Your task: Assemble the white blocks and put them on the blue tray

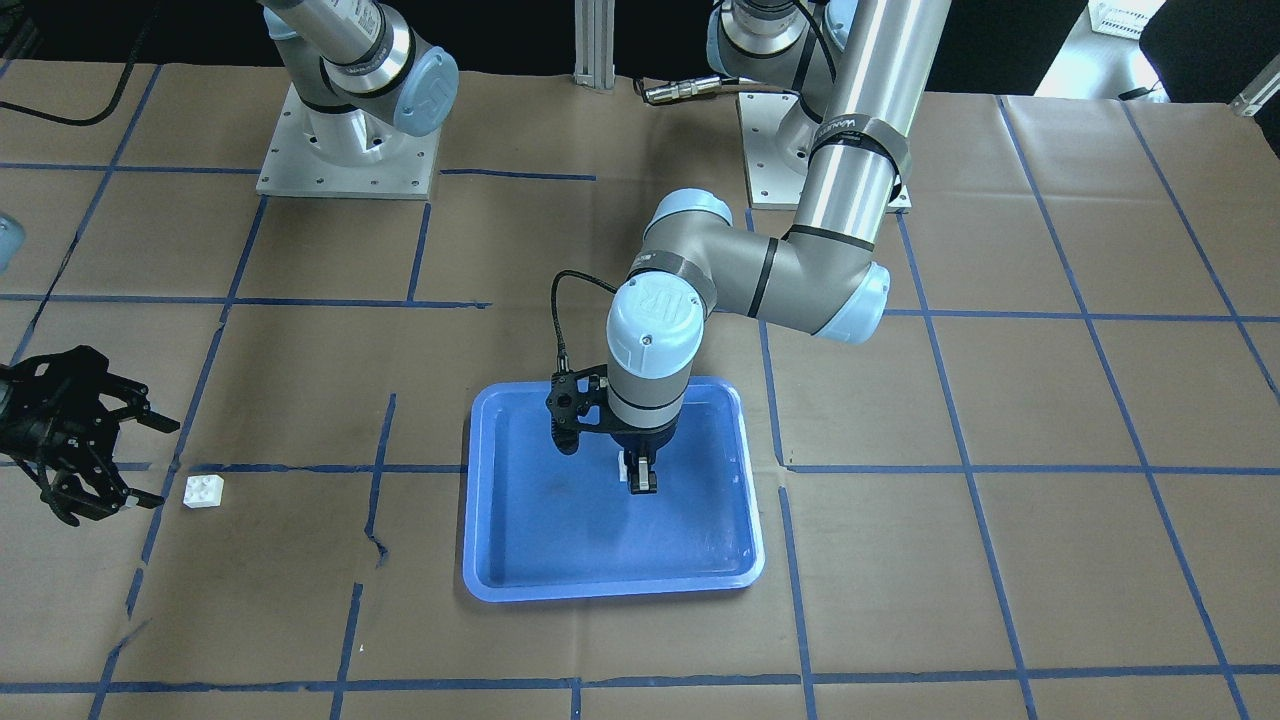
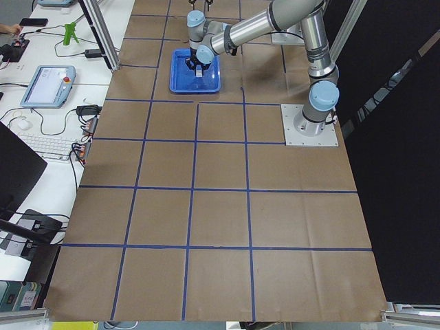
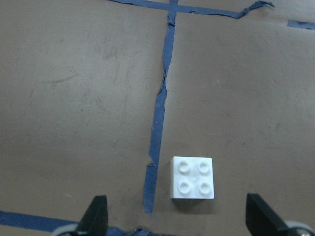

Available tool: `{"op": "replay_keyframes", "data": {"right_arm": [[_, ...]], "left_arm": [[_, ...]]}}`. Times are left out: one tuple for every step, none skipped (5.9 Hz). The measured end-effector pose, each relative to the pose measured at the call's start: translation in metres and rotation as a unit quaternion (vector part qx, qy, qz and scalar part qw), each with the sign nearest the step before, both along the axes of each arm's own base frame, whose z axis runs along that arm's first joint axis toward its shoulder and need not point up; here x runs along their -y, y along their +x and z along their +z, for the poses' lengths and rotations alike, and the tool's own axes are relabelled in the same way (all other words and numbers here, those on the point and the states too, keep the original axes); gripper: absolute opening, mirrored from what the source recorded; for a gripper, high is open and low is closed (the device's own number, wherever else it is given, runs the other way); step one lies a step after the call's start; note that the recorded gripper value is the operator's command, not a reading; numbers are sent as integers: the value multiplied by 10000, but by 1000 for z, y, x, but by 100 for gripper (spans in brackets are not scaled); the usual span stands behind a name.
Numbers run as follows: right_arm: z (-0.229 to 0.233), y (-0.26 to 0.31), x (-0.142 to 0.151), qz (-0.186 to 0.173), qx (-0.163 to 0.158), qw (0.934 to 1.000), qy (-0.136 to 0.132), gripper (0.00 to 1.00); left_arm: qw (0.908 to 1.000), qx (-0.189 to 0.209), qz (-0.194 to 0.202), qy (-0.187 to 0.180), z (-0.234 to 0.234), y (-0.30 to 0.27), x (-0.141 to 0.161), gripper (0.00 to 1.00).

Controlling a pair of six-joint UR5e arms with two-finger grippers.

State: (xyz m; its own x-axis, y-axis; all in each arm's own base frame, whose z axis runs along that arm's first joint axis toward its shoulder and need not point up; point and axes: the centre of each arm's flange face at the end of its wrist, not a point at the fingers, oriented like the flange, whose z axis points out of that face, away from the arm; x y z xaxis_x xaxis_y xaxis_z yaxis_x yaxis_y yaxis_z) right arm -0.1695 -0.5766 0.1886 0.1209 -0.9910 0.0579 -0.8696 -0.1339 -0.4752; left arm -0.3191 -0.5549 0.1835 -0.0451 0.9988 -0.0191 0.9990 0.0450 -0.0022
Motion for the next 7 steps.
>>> {"op": "replay_keyframes", "data": {"right_arm": [[-13, 0, 2, -29, 62, 9999, 108, 100], [-22, 3, 3, -32, 125, 9998, 178, 100], [-25, 7, 5, -65, 240, 9996, 158, 99], [-25, 10, 7, -110, 357, 9992, 118, 96], [-28, 13, 8, -139, 415, 9990, 132, 96], [-31, 13, 9, -150, 433, 9988, 153, 79], [-32, 13, 9, -146, 420, 9989, 147, 60]], "left_arm": [[10000, -15, -52, -55, -3, -4, 0, 96], [9999, -27, -100, -72, -4, -6, -1, 98], [9999, -36, -120, -100, -1, -6, -1, 98], [9997, -50, -122, -189, 12, -6, 0, 98], [9995, -62, -103, -285, 37, -5, -1, 98], [9994, -75, -31, -326, 69, 0, -6, 98], [9994, -86, 133, -316, 107, 8, -14, 98]]}}
